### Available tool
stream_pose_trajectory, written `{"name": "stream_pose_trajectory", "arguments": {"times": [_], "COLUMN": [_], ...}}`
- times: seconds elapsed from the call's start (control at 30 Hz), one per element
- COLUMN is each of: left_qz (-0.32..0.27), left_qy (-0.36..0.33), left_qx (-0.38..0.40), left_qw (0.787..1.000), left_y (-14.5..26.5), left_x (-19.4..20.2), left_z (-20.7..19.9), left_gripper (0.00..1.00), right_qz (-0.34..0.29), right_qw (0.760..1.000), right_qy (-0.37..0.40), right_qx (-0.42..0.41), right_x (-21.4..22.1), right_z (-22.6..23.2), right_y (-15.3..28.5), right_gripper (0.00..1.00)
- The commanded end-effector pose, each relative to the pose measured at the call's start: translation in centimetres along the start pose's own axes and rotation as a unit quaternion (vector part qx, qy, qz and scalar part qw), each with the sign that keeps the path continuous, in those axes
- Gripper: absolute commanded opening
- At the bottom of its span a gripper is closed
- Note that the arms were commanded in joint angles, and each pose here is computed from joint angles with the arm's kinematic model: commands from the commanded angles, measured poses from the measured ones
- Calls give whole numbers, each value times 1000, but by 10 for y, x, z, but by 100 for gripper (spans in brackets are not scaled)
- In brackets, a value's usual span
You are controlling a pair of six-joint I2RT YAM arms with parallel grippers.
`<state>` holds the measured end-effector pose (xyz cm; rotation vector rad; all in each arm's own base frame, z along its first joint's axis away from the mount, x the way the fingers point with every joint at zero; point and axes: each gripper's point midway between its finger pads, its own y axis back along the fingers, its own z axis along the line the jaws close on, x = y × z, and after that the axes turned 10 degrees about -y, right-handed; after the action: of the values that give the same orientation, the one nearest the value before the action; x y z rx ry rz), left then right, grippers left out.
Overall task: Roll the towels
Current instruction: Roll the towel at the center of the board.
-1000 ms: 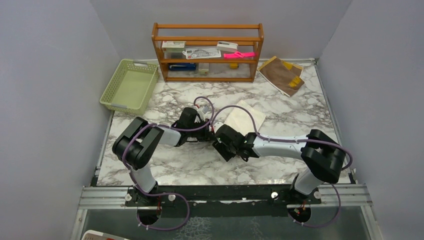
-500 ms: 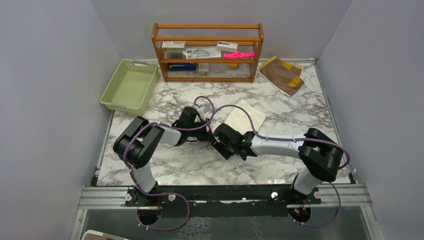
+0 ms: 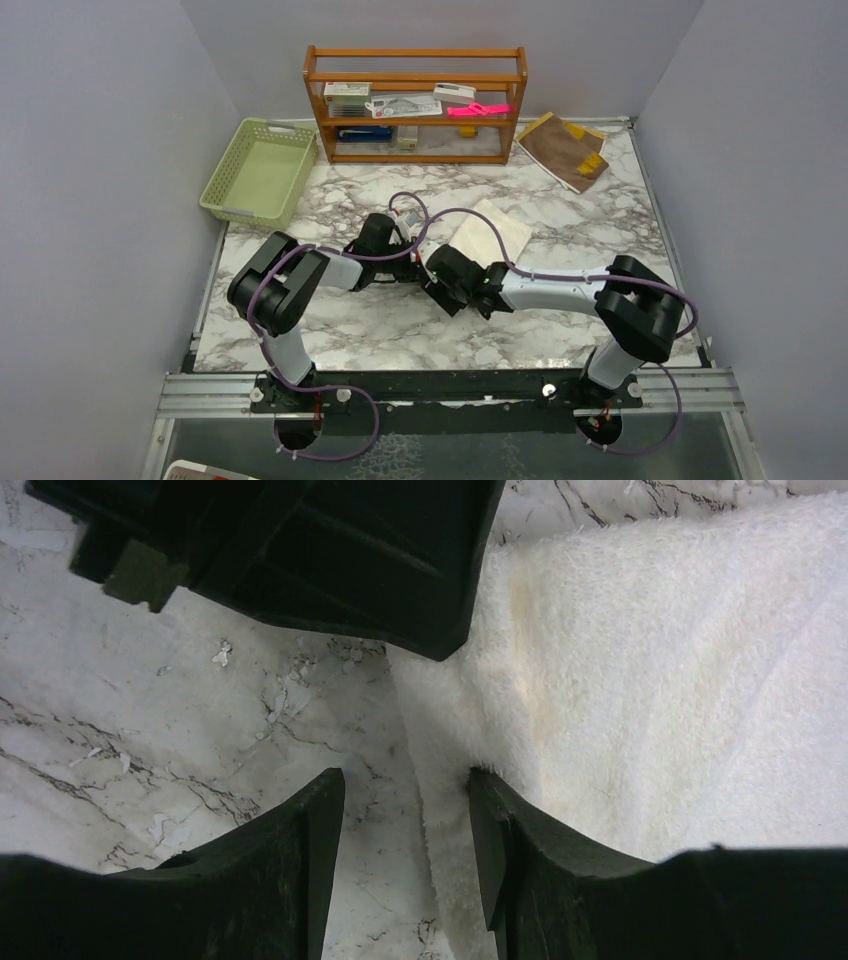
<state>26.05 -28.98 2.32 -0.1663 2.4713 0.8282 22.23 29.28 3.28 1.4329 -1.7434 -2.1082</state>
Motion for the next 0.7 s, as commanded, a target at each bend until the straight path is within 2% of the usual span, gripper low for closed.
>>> {"name": "stream_pose_trajectory", "arguments": {"times": [0.0, 0.23, 0.47, 0.57, 0.6, 0.63, 0.67], "left_qz": [85, 87, 83, 80, 77, 72, 67], "left_qy": [35, 32, 21, 20, 19, 20, 21], "left_qx": [-80, -85, -86, -91, -92, -94, -94], "left_qw": [993, 992, 993, 992, 993, 993, 993], "left_y": [2, 3, 4, 7, 8, 10, 12], "left_x": [59, 58, 52, 47, 44, 40, 35], "left_z": [43, 44, 42, 41, 41, 41, 41], "left_gripper": [11, 12, 12, 12, 12, 12, 12], "right_qz": [-7, 76, 138, 159, 163, 167, 169], "right_qw": [1000, 994, 984, 980, 979, 978, 977], "right_qy": [-13, -31, -75, -91, -98, -107, -116], "right_qx": [26, 69, 83, 76, 71, 64, 55], "right_x": [-6, 33, 62, 71, 74, 75, 77], "right_z": [-8, -24, -33, -35, -34, -34, -33], "right_y": [-13, -30, -33, -31, -30, -29, -27], "right_gripper": [49, 47, 37, 24, 17, 5, 1]}}
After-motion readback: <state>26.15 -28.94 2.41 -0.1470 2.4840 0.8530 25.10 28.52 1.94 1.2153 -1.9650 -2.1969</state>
